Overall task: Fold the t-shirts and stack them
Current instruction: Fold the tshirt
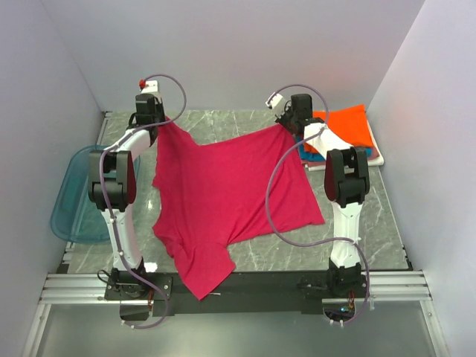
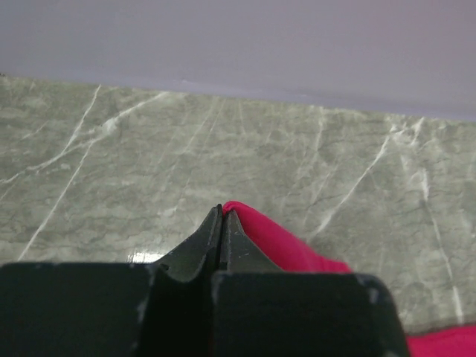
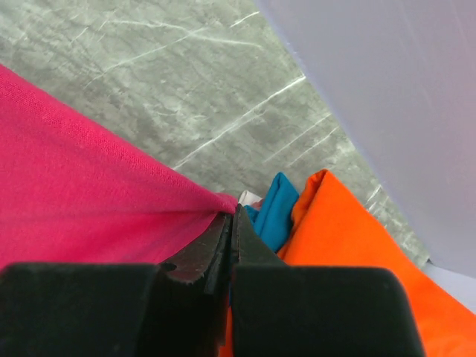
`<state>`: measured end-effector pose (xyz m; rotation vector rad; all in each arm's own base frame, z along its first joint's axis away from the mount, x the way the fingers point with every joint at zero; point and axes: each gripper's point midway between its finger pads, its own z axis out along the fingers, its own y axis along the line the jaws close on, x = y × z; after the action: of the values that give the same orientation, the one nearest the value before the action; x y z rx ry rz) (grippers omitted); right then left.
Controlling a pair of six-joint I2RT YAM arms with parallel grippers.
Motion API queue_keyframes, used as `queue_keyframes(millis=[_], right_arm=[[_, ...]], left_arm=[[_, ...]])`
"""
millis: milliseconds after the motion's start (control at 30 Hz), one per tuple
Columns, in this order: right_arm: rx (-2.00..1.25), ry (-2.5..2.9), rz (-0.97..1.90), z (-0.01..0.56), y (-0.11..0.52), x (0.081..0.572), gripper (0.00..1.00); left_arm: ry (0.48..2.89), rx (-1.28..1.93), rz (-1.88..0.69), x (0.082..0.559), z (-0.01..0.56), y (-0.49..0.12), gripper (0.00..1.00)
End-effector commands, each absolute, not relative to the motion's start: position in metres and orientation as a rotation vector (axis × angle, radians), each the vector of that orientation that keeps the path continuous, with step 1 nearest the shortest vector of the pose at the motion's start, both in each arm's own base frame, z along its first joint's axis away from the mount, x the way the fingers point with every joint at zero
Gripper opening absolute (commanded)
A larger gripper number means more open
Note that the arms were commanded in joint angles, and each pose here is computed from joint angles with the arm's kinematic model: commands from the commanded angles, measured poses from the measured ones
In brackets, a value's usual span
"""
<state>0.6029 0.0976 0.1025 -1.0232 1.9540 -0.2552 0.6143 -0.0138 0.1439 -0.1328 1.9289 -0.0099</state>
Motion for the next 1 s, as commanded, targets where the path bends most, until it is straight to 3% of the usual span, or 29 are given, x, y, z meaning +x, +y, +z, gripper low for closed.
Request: queue_keyframes(millis=[0,433,967], right_arm=[[-0.985,1.885,-0.294,0.132,0.099,0.618,0.00],[-1.012,1.884,-0.229,0.133,0.104,0.594,0.00],[-0.991,1.859,-0.165,0.155,0.102,0.545,0.00]], left_arm=[[1.891,-0.082,-0.013,0.622,0.165,-0.013,0.00],[1.825,-0.014,-0.142,0.584,0.198,-0.025,0.00],[1.795,0.041,-0.302,0.485,0.235,-0.050,0.01]])
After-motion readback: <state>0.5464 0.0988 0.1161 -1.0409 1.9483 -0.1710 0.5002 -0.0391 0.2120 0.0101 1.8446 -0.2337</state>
